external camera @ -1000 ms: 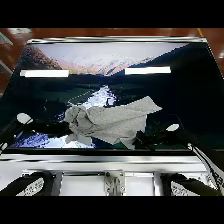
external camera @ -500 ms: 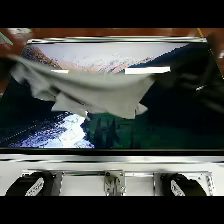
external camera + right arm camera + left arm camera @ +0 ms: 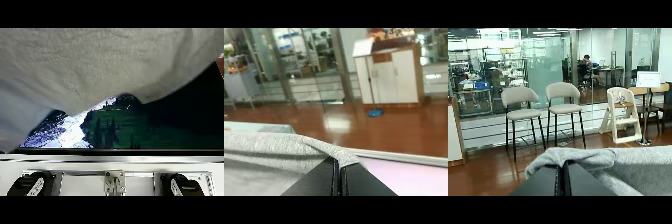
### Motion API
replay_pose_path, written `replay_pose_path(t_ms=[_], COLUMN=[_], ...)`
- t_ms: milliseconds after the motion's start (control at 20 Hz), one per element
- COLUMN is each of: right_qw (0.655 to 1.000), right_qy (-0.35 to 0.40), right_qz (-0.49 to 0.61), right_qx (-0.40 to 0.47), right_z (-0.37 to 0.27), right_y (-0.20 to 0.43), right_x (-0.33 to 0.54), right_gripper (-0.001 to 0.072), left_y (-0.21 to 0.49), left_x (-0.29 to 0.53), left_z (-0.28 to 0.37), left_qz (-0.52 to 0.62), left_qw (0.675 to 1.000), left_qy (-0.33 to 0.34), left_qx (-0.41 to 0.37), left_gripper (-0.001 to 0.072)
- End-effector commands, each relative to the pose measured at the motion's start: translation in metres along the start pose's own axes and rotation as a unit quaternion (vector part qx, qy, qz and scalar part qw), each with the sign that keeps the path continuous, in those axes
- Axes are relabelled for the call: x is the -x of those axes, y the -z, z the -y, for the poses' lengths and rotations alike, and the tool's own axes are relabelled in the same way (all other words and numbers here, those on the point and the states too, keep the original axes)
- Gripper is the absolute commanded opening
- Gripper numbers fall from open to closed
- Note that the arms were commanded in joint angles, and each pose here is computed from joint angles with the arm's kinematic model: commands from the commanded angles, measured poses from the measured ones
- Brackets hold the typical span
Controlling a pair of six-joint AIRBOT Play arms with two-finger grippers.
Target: Fold the shirts.
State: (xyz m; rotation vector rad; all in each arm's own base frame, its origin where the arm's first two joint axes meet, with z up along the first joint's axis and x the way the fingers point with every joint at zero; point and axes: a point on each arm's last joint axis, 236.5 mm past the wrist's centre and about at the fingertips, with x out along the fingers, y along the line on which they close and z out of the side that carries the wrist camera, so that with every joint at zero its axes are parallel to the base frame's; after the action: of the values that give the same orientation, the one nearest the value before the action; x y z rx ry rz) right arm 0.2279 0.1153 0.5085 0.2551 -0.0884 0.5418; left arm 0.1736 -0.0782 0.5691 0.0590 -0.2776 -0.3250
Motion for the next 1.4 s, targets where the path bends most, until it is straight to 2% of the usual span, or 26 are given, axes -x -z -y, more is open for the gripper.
replay_pose_path(t_ms=[0, 100, 250, 400, 550, 700, 950, 1150, 1200, 1250, 1300, 1350], right_qw=[0.997, 0.992, 0.974, 0.926, 0.861, 0.809, 0.746, 0.711, 0.709, 0.712, 0.718, 0.727], right_qy=[0.066, 0.099, 0.114, 0.172, 0.257, 0.28, 0.247, 0.226, 0.22, 0.214, 0.207, 0.197], right_qz=[-0.027, -0.061, -0.173, -0.319, -0.426, -0.5, -0.577, -0.622, -0.626, -0.626, -0.62, -0.613], right_qx=[-0.02, -0.054, -0.095, -0.106, -0.103, -0.127, -0.222, -0.237, -0.237, -0.236, -0.24, -0.237], right_z=[0.022, 0.047, 0.08, 0.146, 0.228, 0.281, 0.296, 0.282, 0.276, 0.271, 0.266, 0.263], right_y=[0.009, 0.027, 0.087, 0.169, 0.244, 0.321, 0.433, 0.486, 0.492, 0.493, 0.49, 0.484], right_x=[0.011, 0.002, -0.026, -0.043, -0.048, -0.064, -0.085, -0.09, -0.092, -0.096, -0.102, -0.106], right_gripper=[0.0056, 0.0056, 0.0056, 0.0056, 0.0056, 0.0057, 0.0057, 0.0057, 0.007, 0.0171, 0.0393, 0.0602], left_y=[0.011, 0.035, 0.105, 0.208, 0.326, 0.433, 0.551, 0.604, 0.61, 0.614, 0.614, 0.609], left_x=[0.002, -0.018, -0.06, -0.101, -0.127, -0.138, -0.148, -0.15, -0.151, -0.151, -0.148, -0.143], left_z=[-0.002, -0.01, -0.024, -0.037, -0.039, -0.032, 0.0, 0.035, 0.043, 0.049, 0.049, 0.046], left_qz=[-0.026, -0.057, -0.15, -0.278, -0.405, -0.5, -0.577, -0.602, -0.605, -0.608, -0.615, -0.622], left_qw=[1.0, 0.998, 0.988, 0.958, 0.903, 0.84, 0.745, 0.683, 0.668, 0.653, 0.639, 0.627], left_qy=[-0.006, -0.005, 0.003, 0.016, 0.031, 0.048, 0.083, 0.108, 0.111, 0.106, 0.098, 0.099], left_qx=[-0.008, 0.003, 0.032, 0.073, 0.142, 0.206, 0.326, 0.399, 0.418, 0.438, 0.451, 0.458], left_gripper=[0.0037, 0.0036, 0.0037, 0.0037, 0.0037, 0.0037, 0.0038, 0.0039, 0.0072, 0.0211, 0.0502, 0.0631])
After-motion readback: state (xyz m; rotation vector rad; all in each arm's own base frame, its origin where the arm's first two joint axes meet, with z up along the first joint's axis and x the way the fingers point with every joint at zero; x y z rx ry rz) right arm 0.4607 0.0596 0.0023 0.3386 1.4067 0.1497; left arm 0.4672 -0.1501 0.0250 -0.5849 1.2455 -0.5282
